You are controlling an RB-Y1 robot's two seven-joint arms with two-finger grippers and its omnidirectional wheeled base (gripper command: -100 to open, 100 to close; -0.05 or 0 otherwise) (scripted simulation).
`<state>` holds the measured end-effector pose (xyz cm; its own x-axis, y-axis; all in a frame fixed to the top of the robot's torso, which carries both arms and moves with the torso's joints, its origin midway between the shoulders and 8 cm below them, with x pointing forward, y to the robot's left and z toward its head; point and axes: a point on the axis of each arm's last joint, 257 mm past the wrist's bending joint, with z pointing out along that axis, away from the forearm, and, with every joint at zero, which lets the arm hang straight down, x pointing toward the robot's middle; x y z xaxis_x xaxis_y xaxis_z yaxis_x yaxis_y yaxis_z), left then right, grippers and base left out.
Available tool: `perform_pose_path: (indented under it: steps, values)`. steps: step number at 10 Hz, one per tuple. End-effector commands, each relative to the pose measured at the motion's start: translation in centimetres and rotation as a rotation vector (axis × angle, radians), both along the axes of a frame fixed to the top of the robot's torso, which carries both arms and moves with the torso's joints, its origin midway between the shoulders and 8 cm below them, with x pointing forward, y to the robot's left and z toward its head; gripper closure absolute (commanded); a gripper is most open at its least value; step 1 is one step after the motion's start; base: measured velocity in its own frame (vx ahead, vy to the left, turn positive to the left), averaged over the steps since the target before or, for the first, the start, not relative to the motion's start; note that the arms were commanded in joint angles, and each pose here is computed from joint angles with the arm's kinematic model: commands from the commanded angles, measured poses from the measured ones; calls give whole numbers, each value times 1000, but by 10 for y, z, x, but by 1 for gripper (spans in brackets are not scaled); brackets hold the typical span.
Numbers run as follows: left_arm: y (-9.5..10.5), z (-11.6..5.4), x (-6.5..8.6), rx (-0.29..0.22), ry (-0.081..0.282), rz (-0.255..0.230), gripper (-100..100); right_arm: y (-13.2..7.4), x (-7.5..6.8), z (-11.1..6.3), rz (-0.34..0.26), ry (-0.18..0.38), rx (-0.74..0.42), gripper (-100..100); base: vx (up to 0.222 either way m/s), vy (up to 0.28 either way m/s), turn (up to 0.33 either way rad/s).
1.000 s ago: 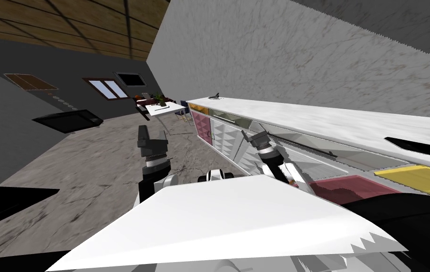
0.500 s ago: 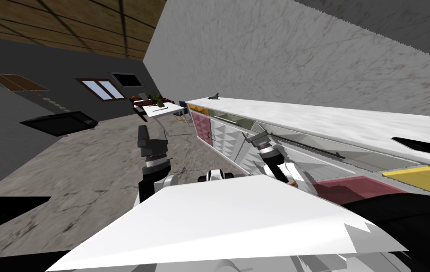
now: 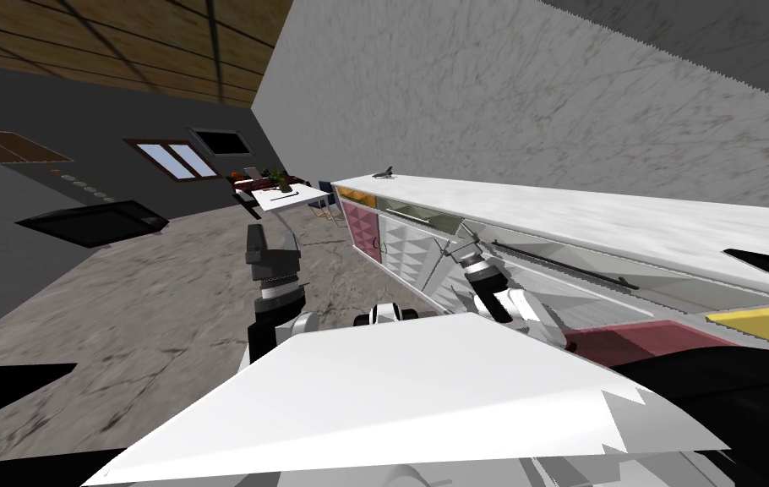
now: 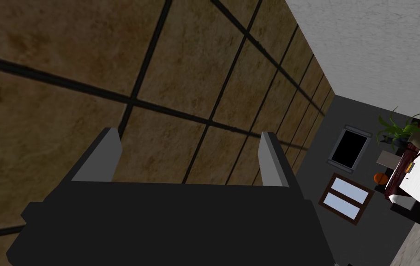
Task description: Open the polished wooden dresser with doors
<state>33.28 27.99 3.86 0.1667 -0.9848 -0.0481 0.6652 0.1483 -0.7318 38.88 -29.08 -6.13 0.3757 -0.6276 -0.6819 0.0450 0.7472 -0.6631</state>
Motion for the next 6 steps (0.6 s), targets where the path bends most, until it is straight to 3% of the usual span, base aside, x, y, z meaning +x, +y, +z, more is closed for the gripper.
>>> perform_pose_path:
  steps: [1, 6]
  values:
    - [0, 0, 0, 0, 0, 0, 0, -11, 4, -10, -61, 8, -116, -100, 52, 71, -18]
    - [0, 0, 0, 0, 0, 0, 0, -32, 13, -28, -156, 25, -304, -100, 62, 56, -17]
